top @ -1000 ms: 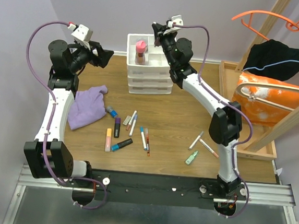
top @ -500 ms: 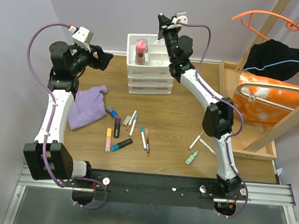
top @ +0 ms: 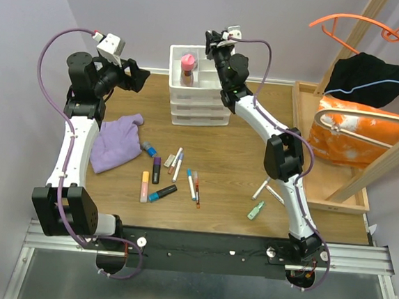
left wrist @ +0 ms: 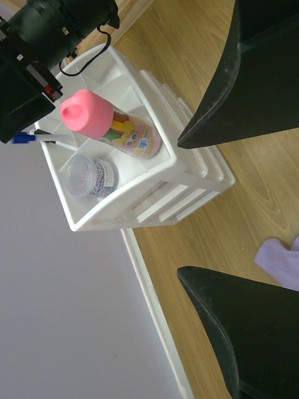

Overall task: Sort the stationery into containers
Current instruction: Place the pen in the storage box.

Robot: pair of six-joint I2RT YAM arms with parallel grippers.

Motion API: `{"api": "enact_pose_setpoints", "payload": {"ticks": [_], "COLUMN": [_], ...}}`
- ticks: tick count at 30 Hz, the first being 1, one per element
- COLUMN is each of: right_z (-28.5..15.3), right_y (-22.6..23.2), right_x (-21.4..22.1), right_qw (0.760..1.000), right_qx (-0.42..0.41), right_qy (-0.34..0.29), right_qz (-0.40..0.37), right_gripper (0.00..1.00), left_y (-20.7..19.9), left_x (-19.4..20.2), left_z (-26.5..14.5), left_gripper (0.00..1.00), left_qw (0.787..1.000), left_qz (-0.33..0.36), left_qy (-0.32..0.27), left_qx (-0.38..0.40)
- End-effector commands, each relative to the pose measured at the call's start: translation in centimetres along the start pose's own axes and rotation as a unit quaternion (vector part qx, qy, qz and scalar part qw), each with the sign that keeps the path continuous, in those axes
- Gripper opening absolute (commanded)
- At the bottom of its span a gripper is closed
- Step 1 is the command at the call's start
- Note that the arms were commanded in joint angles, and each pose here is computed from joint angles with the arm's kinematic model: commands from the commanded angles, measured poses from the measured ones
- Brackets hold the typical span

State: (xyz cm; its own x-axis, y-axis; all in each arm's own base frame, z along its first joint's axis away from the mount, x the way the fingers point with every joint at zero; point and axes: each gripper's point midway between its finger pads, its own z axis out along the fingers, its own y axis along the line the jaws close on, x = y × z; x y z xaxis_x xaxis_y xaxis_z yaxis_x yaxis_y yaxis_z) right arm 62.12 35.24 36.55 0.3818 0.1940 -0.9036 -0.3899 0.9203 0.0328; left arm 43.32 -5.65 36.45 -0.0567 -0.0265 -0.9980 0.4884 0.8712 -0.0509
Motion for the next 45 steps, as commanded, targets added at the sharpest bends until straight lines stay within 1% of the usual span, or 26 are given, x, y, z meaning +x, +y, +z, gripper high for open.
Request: {"api": "enact_pose_setpoints", "payload": {"ticks": [1, 8, 10, 11, 12, 14, 15, 16, 18, 20, 21, 22, 23, 24, 25, 26, 27, 29, 30, 32, 38, 39, 42, 43, 44, 45], "right_z": [-0.1, -0.9, -1.3, -1.9, -2.3, -3.2, -4.0, -4.9, -6.7, -9.2, -10.6, -13.2, -15.1, -16.7, -19.8, -21.4, -22.9, -27.0, -28.5, -31.9, -36.7, -37.5, -36.9, -36.9, -37.6, -38.0], "right_y": [-0.9, -1.2, -1.4, -1.3, -1.6, -1.5, -1.4, -1.5, -1.4, -0.6, 0.1, 0.8, 1.1, 2.0, 2.3, 2.5, 3.0, 2.7, 2.6, 2.8, 3.3, 3.4, 3.3, 4.0, 4.6, 5.1], "right_x": [-2.7, -5.9, -8.6, -8.6, -11.2, -12.8, -11.9, -14.1, -12.8, -13.9, -13.2, -9.6, -11.1, -10.6, -7.6, -9.1, -8.9, -6.0, -6.8, -4.9, -4.1, -3.2, -1.4, -1.2, 1.3, 2.0], "right_qw": [0.999, 0.999, 0.999, 0.999, 0.998, 0.999, 0.999, 0.999, 0.998, 0.995, 0.993, 0.984, 0.983, 0.978, 0.966, 0.966, 0.962, 0.943, 0.941, 0.919, 0.894, 0.89, 0.885, 0.875, 0.852, 0.843], "right_qx": [0.018, 0.023, 0.026, 0.025, 0.027, 0.026, 0.023, 0.023, 0.02, -0.002, -0.014, -0.031, -0.041, -0.052, -0.063, -0.071, -0.081, -0.095, -0.11, -0.155, -0.185, -0.173, -0.14, -0.15, -0.155, -0.163], "right_qy": [-0.026, -0.022, -0.028, -0.02, -0.034, -0.03, -0.012, -0.01, 0.036, 0.079, 0.105, 0.168, 0.174, 0.193, 0.247, 0.245, 0.257, 0.318, 0.32, 0.361, 0.409, 0.422, 0.44, 0.456, 0.496, 0.507], "right_qz": [0.01, 0.034, 0.037, 0.036, 0.037, 0.032, 0.029, 0.031, 0.042, 0.053, 0.055, 0.05, 0.051, 0.052, 0.044, 0.044, 0.041, 0.013, 0.004, -0.023, 0.006, 0.029, 0.05, 0.061, 0.065, 0.074], "right_gripper": [0.36, 0.37, 0.37, 0.37, 0.37, 0.37, 0.37, 0.37, 0.37, 0.37, 0.37, 0.37, 0.36, 0.37, 0.37, 0.36, 0.36, 0.36, 0.36, 0.38, 0.41, 0.41, 0.34, 0.34, 0.33, 0.34], "left_y": [0.1, -0.7, -1.0, -1.2, -1.6, -2.4, -2.9, -3.2, -4.4, -5.2, -5.8, -6.1, -6.8, -7.2, -8.2, -9.1, -9.7, -12.2, -13.1, -14.8, -17.0, -17.2, -15.9, -15.2, -14.7, -14.0], "left_x": [-0.7, -0.7, -0.4, -0.3, 0.2, 0.7, 0.9, 1.0, 1.5, 4.3, 4.8, 5.8, 7.5, 8.4, 9.3, 10.4, 11.1, 12.7, 13.1, 14.2, 17.9, 18.8, 20.3, 20.6, 21.0, 21.4], "left_z": [-0.5, -1.1, -1.6, -1.8, -2.3, -2.9, -3.5, -3.9, -4.9, -5.8, -6.3, -6.6, -7.2, -7.4, -7.5, -7.7, -7.7, -7.7, -7.8, -8.0, -8.7, -8.7, -8.8, -8.9, -9.4, -9.7], "left_gripper": [0.85, 0.85, 0.85, 0.85, 0.86, 0.86, 0.86, 0.85, 0.85, 0.84, 0.84, 0.82, 0.81, 0.79, 0.77, 0.76, 0.72, 0.7, 0.69, 0.68, 0.63, 0.63, 0.64, 0.66, 0.67, 0.69], "left_qw": [1.0, 1.0, 1.0, 1.0, 0.999, 0.998, 0.997, 0.997, 0.994, 0.989, 0.985, 0.982, 0.975, 0.971, 0.967, 0.962, 0.96, 0.958, 0.958, 0.953, 0.932, 0.928, 0.921, 0.92, 0.915, 0.912], "left_qz": [0.013, 0.003, -0.001, -0.013, -0.025, -0.059, -0.07, -0.081, -0.105, -0.143, -0.159, -0.172, -0.191, -0.199, -0.205, -0.211, -0.209, -0.17, -0.159, -0.149, -0.145, -0.145, -0.15, -0.151, -0.158, -0.165], "left_qy": [-0.01, -0.022, -0.022, -0.022, -0.02, -0.018, -0.018, -0.017, -0.004, 0.047, 0.061, 0.08, 0.114, 0.13, 0.148, 0.17, 0.186, 0.221, 0.229, 0.243, 0.309, 0.322, 0.346, 0.352, 0.364, 0.371], "left_qx": [-0.012, -0.007, -0.008, -0.009, -0.009, -0.006, -0.006, -0.007, 0.002, -0.001, -0.002, -0.002, -0.002, 0.0, 0.013, 0.021, 0.028, 0.062, 0.075, 0.101, 0.119, 0.122, 0.095, 0.083, 0.068, 0.054]}}
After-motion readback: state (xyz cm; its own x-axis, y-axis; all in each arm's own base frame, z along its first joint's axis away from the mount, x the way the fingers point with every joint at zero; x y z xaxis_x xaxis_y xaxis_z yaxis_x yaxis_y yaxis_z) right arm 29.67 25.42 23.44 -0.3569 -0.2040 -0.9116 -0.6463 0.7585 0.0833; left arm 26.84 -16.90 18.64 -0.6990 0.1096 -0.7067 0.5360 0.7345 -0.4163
